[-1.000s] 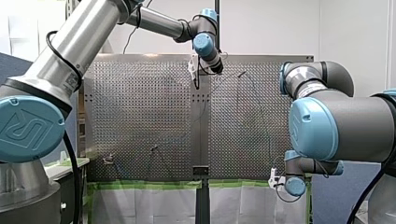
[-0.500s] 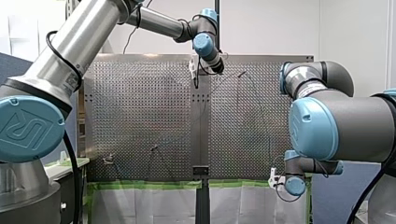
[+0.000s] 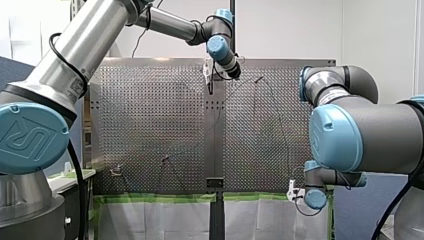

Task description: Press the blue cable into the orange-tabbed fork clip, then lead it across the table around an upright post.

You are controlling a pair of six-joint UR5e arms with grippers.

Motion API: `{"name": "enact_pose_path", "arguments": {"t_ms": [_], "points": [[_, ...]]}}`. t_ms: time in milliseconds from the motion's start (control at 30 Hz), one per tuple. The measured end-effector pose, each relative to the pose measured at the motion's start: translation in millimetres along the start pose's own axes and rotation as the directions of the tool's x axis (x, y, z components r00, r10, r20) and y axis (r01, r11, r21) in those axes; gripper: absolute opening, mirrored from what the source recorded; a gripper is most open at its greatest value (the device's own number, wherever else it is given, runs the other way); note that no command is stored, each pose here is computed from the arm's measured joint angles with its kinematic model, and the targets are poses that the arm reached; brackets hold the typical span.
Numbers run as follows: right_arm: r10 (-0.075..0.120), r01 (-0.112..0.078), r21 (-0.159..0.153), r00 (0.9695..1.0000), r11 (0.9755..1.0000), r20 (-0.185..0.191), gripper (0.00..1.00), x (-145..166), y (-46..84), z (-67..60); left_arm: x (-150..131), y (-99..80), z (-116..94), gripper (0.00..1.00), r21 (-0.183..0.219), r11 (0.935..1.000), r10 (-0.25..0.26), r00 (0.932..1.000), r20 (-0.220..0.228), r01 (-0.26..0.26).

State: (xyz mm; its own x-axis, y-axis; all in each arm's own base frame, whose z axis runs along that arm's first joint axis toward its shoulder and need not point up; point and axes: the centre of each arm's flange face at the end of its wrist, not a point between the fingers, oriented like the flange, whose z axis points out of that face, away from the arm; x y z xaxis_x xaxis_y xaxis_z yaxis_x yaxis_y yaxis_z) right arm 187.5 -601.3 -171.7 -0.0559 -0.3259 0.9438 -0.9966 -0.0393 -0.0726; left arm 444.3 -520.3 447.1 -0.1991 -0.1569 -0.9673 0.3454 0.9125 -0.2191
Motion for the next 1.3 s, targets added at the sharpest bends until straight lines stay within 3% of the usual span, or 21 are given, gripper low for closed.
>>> {"name": "enact_pose_path", "arguments": {"t_ms": [367,567,700,967,1300], "points": [[0.0,0.0,0.003,1.0,1.0,0.001,0.0,0,-0.7,-0.2,0,2.4,-1,0.98,-0.017,0.9999,0.002,1.0,-0.004,-0.002],[0.0,0.0,0.005,1.0,1.0,0.004,0.0,-1,-0.9,-0.5,6,5.4,-7,0.98,-0.054,0.9983,0.018,0.9992,-0.035,-0.02],[0.0,0.0,0.005,1.0,1.0,0.004,0.0,-1,-0.9,-0.5,8,4.1,-15,0.98,-0.056,0.9981,0.024,0.9986,-0.048,-0.026],[0.0,0.0,0.005,1.0,1.0,0.004,0.0,-1,-0.9,-0.5,-6,10.7,-31,0.98,-0.05,0.9981,-0.037,0.9993,0.004,0.038],[-0.001,0.001,0.009,1.0,1.0,0.004,0.0,-1,-2.6,-0.8,-29,23.2,-54,0.98,-0.036,0.9958,-0.08,0.9924,0.093,0.084]]}}
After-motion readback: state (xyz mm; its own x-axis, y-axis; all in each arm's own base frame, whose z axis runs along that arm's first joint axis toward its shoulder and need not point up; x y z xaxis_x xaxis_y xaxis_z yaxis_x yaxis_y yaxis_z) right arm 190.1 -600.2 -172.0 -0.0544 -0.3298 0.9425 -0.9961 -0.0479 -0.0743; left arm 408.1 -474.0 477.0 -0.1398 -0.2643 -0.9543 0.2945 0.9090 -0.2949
